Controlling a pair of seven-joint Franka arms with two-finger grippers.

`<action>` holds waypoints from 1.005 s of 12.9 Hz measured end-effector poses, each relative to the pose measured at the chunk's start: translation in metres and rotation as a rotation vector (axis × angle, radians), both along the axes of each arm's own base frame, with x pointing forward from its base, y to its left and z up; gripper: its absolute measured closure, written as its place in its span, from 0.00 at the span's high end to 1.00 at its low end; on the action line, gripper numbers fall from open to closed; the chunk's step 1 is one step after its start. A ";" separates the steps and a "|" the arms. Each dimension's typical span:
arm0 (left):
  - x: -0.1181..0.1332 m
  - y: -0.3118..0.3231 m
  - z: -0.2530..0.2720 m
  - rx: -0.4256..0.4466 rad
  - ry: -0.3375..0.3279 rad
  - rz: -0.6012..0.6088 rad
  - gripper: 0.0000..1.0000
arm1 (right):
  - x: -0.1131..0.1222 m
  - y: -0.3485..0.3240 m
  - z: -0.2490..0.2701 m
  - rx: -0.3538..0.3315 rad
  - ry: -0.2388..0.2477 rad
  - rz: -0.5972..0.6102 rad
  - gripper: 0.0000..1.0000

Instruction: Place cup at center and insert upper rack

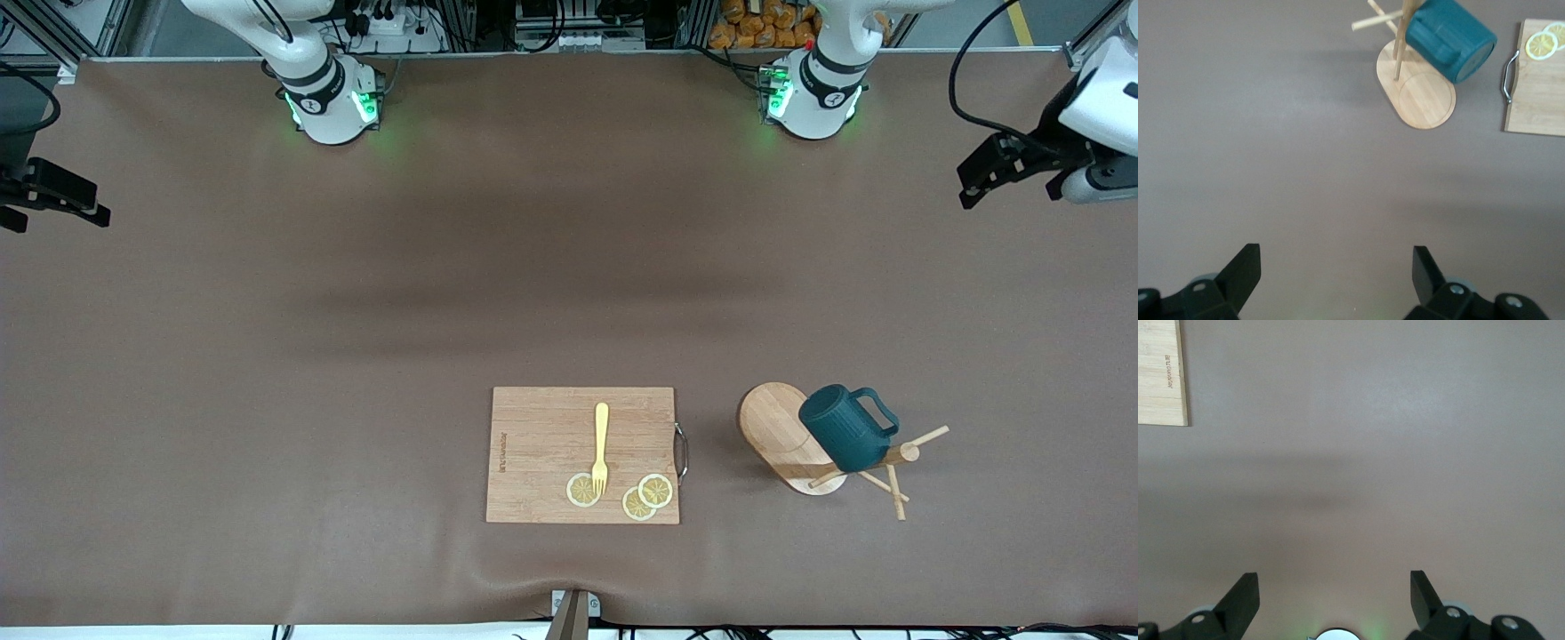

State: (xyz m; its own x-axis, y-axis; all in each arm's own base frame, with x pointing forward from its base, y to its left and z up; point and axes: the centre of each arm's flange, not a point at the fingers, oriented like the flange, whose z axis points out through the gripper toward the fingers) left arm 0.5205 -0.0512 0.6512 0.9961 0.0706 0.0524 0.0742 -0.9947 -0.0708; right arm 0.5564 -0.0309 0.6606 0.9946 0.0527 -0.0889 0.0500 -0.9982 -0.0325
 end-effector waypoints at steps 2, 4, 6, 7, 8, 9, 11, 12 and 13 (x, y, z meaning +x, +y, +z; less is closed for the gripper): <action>0.015 0.000 -0.008 -0.002 0.011 0.002 1.00 | 0.000 0.000 -0.001 0.000 0.002 0.000 1.00; 0.026 0.005 -0.017 -0.002 0.026 0.011 1.00 | 0.000 0.000 -0.001 0.000 0.002 0.000 1.00; 0.033 0.012 -0.023 -0.002 0.036 0.025 1.00 | 0.000 0.000 -0.001 -0.001 0.002 -0.001 1.00; 0.035 0.016 -0.025 -0.003 0.038 0.033 1.00 | 0.000 -0.001 -0.001 -0.003 0.003 -0.001 1.00; 0.036 0.020 -0.026 -0.004 0.039 0.039 1.00 | 0.000 -0.001 -0.001 -0.005 0.003 -0.002 1.00; 0.037 0.022 -0.026 -0.005 0.040 0.043 1.00 | 0.000 -0.001 -0.001 -0.007 0.003 -0.002 1.00; 0.038 0.024 -0.026 -0.006 0.039 0.047 1.00 | 0.000 -0.002 -0.001 -0.007 0.004 -0.002 1.00; 0.038 0.025 -0.026 -0.006 0.038 0.048 1.00 | 0.000 -0.002 -0.002 -0.007 0.004 -0.002 1.00; 0.038 0.025 -0.025 -0.008 0.039 0.049 1.00 | 0.000 -0.002 -0.002 -0.007 0.004 -0.002 1.00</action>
